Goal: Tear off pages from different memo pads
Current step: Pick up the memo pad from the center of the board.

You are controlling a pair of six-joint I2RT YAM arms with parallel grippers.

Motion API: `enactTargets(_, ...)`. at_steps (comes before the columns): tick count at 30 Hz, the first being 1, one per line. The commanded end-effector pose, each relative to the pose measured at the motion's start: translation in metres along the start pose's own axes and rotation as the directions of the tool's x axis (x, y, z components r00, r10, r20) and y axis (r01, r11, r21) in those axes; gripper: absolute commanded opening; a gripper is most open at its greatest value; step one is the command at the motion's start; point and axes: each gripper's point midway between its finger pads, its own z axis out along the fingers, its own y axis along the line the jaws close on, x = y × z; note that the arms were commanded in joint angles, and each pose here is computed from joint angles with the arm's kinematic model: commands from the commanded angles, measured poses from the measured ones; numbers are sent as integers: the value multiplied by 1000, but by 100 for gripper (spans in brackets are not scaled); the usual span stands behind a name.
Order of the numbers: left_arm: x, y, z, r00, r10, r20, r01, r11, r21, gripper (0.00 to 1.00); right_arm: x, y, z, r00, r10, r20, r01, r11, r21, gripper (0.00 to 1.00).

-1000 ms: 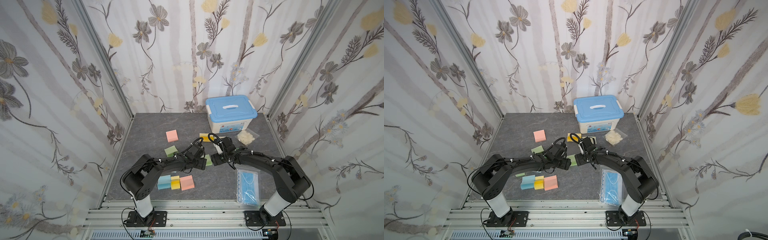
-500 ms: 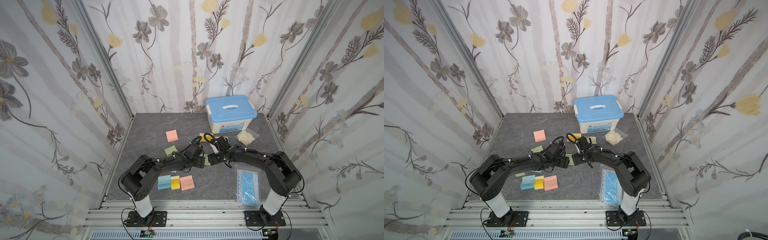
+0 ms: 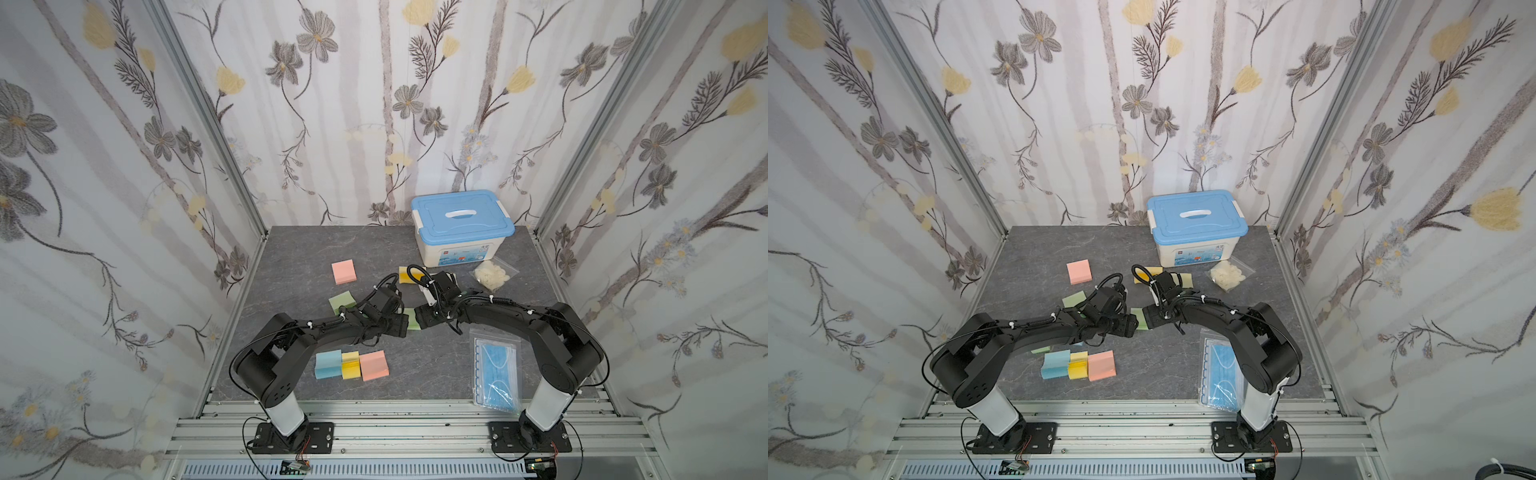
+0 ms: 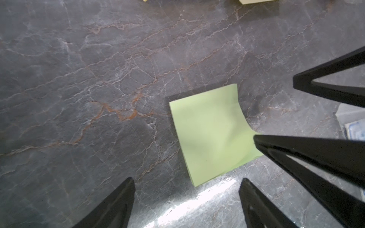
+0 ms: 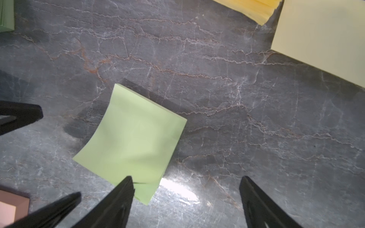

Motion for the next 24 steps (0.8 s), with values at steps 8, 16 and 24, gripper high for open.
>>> enactTargets(8,1,-4,11,1000,11,-6,-11,1000,30,85,-7,-5,8,1000,6,9,-6,999,36,86)
enactTargets(16,4,13,22,999,-8,-41,5,998,-66,85,-6,-6,13,1000,18,-2,-18,999,46,86)
enactTargets(24,6,26,27,998,-36,-60,28,991,-128,85,-7,4,1,1000,20,11,-20,1000,-18,85)
